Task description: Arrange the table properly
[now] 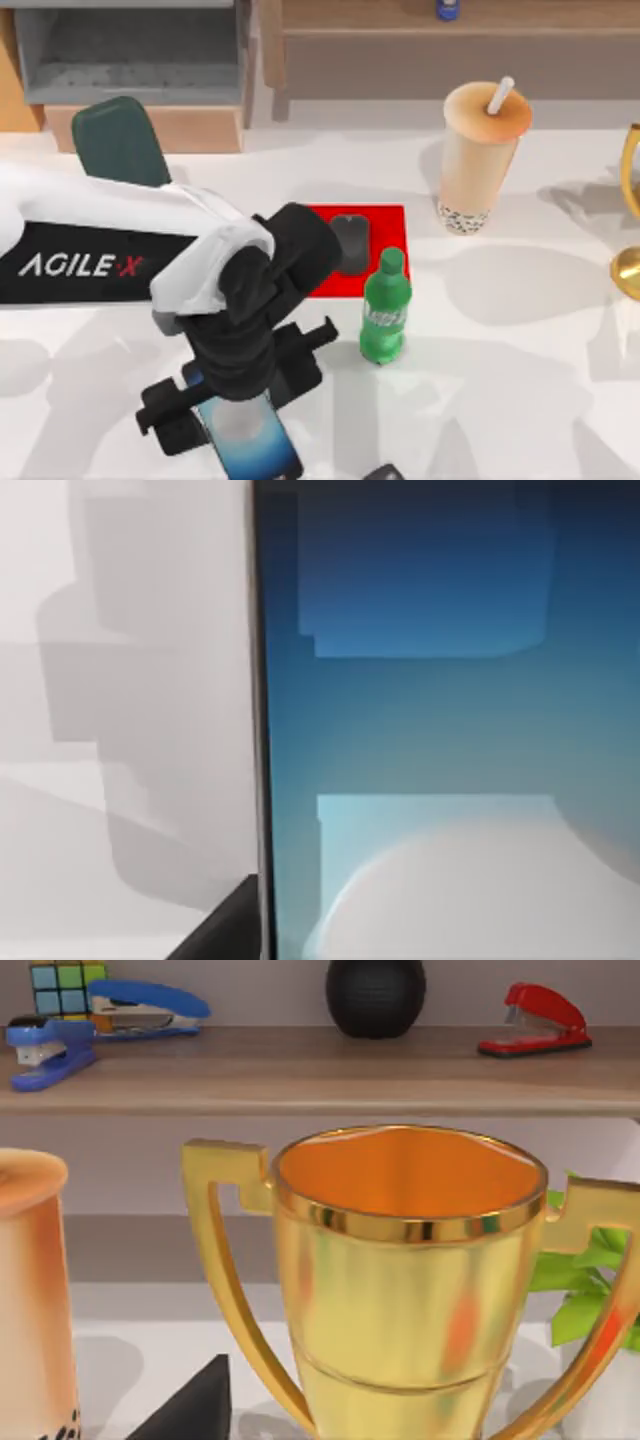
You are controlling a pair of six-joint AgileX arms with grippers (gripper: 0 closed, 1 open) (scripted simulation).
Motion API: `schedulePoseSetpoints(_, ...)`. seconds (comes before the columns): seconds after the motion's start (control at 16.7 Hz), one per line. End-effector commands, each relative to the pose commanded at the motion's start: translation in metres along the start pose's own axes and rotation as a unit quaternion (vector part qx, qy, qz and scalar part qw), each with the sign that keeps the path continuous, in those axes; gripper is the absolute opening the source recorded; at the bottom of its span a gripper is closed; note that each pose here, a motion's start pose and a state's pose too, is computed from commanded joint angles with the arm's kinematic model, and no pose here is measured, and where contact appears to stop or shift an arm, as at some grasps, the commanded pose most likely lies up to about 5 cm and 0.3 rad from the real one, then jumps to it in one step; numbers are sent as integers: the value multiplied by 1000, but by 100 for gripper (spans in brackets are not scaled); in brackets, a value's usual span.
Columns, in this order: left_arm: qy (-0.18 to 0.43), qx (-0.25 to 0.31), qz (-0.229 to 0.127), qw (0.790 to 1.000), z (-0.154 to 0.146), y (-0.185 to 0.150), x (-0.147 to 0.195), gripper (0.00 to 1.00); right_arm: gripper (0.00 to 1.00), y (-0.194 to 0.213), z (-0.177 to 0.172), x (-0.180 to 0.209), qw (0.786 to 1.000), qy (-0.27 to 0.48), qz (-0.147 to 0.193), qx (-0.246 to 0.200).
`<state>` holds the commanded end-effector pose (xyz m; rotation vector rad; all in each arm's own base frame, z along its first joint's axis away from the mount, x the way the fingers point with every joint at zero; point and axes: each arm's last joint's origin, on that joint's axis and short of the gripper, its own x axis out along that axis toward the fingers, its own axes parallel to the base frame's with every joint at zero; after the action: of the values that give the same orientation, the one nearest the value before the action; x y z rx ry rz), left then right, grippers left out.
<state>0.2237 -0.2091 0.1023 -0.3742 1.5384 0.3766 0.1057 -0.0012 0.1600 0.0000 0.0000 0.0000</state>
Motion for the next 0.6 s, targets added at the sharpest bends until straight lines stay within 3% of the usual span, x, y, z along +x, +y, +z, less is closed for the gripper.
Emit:
schedulePoseSetpoints(0.3, 0, 0, 0, 1000, 0, 0, 0, 0, 100, 0, 0, 0, 1000, 0, 0, 0)
schedulePoseSetpoints(0.6, -2, 6, -1, 1000, 1, 2, -26, 0, 100, 0, 0, 0, 1000, 0, 0, 0)
